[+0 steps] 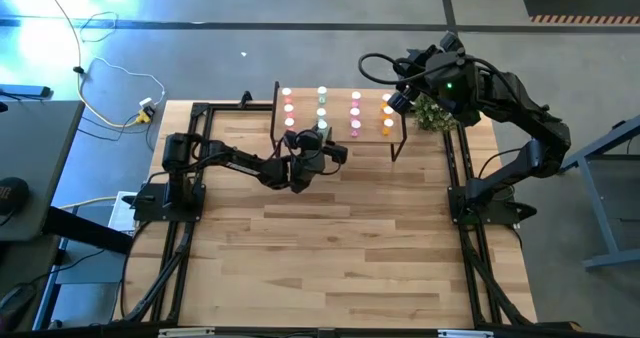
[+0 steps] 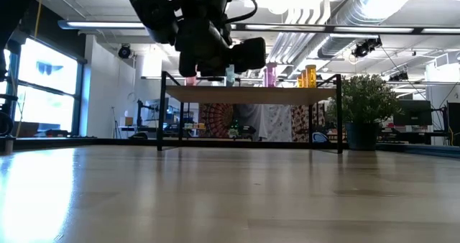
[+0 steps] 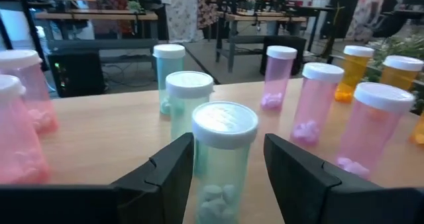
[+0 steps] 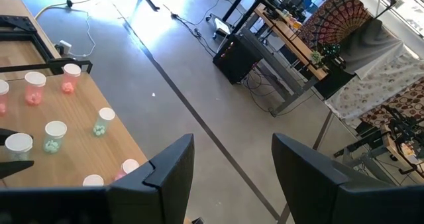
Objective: Pick and place medicine bottles onto shelf by color
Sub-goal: Adjust the blue pill bottles on the shelf
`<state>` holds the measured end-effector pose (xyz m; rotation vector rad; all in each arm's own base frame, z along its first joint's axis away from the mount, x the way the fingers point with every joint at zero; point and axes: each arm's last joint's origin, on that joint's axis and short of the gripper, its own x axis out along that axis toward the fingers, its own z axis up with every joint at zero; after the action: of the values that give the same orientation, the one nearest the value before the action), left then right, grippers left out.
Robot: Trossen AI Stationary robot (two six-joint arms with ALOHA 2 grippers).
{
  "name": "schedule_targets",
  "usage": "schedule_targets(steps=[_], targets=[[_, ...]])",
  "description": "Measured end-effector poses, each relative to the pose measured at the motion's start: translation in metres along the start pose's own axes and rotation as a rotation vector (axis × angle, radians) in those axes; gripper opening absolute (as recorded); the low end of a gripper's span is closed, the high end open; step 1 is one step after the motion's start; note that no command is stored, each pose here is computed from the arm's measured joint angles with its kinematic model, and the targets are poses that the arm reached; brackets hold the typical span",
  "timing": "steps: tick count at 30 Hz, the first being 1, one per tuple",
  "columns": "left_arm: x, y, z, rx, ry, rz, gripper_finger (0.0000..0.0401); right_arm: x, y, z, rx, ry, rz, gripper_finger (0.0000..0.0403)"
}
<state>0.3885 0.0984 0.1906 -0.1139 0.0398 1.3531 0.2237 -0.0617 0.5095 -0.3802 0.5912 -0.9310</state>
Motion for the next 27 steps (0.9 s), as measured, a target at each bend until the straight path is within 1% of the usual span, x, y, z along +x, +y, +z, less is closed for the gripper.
schedule_targets(steps=[10,15,22,27], targets=[[0.0,-0.001,0.004,-0.045,-0.016,-0.01,0.0172,0.0,0.001,0.0,0.0,-0.005,0.02,0.0195],[0.0,-0.001,0.006,-0.032,-0.025,-0.005,0.0172,0.0,0.001,0.0,0.0,-0.005,0.019,0.0195],[-0.001,0.003,0.02,-0.059,-0.04,-0.002,0.0172,0.0,0.001,0.0,-0.003,-0.005,0.019,0.0195],[-0.002,0.005,0.032,-0.087,-0.047,-0.032,0.0172,0.0,0.001,0.0,-0.003,-0.005,0.019,0.0195]])
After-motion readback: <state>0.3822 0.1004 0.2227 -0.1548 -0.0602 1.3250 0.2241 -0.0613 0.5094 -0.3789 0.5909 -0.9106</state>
